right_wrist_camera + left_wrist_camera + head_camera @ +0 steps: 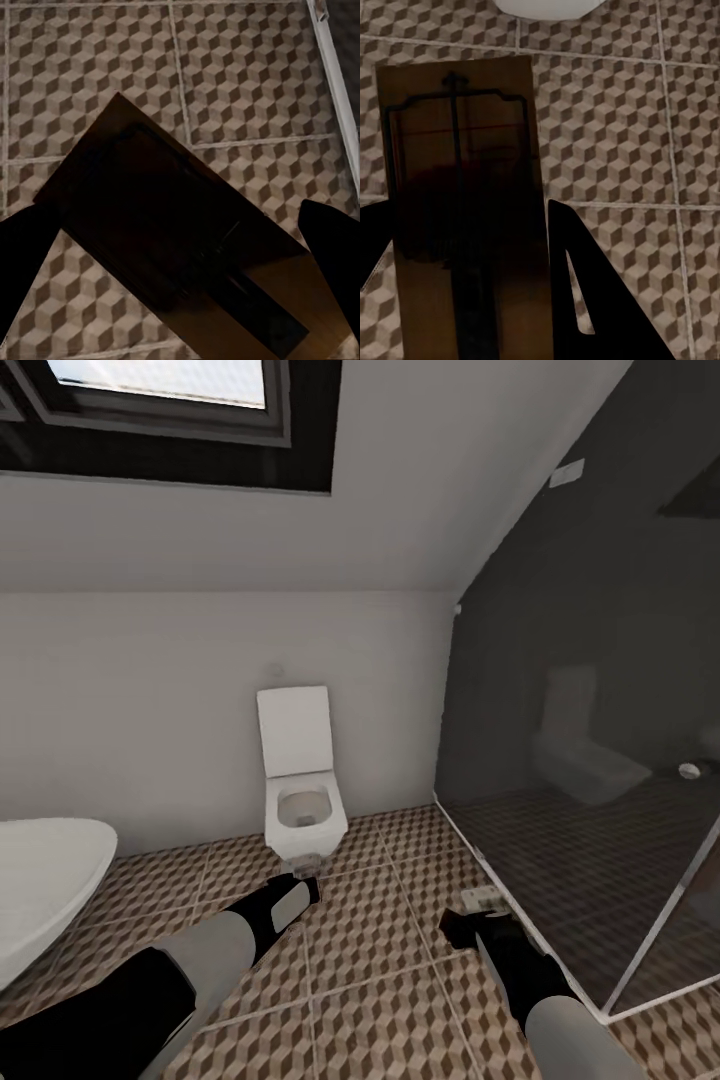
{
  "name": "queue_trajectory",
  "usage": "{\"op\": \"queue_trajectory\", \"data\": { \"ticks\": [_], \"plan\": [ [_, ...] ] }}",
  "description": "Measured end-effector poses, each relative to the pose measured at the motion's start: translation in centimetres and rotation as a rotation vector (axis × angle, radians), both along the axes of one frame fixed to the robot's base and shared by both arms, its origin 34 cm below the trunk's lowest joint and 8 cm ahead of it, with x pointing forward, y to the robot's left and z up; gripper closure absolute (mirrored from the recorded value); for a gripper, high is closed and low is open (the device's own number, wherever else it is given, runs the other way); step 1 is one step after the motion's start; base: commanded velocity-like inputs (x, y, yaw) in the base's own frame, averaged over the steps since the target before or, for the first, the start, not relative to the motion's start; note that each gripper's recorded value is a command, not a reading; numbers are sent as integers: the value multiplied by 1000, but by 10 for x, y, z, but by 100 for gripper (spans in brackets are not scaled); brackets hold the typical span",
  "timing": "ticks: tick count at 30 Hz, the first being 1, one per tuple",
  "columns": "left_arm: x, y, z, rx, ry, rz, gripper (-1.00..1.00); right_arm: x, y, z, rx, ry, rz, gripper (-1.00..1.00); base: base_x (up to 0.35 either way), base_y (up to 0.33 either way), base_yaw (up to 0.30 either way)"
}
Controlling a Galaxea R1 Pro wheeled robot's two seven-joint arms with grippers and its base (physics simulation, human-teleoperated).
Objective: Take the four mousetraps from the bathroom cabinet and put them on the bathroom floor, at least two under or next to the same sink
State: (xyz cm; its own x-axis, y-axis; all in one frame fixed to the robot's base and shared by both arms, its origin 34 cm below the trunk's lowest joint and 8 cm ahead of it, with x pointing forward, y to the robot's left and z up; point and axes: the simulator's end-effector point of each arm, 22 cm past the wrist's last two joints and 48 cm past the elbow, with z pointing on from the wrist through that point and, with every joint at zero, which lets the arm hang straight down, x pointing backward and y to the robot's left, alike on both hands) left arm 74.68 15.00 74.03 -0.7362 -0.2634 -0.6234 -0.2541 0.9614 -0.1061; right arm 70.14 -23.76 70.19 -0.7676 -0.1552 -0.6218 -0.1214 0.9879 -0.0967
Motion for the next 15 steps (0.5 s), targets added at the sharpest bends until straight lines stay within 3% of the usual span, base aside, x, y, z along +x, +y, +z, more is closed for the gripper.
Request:
{"op": "queue_trajectory", "data": {
  "ticks": [10, 15],
  "plan": [
    [1, -1, 1, -1, -3, -1, 100, 0, 0, 0, 0, 0, 0, 100, 316, 0, 298],
    [1, -2, 1, -3, -5, -3, 100, 0, -1, 0, 0, 1, -1, 100, 316, 0, 111]
  ]
}}
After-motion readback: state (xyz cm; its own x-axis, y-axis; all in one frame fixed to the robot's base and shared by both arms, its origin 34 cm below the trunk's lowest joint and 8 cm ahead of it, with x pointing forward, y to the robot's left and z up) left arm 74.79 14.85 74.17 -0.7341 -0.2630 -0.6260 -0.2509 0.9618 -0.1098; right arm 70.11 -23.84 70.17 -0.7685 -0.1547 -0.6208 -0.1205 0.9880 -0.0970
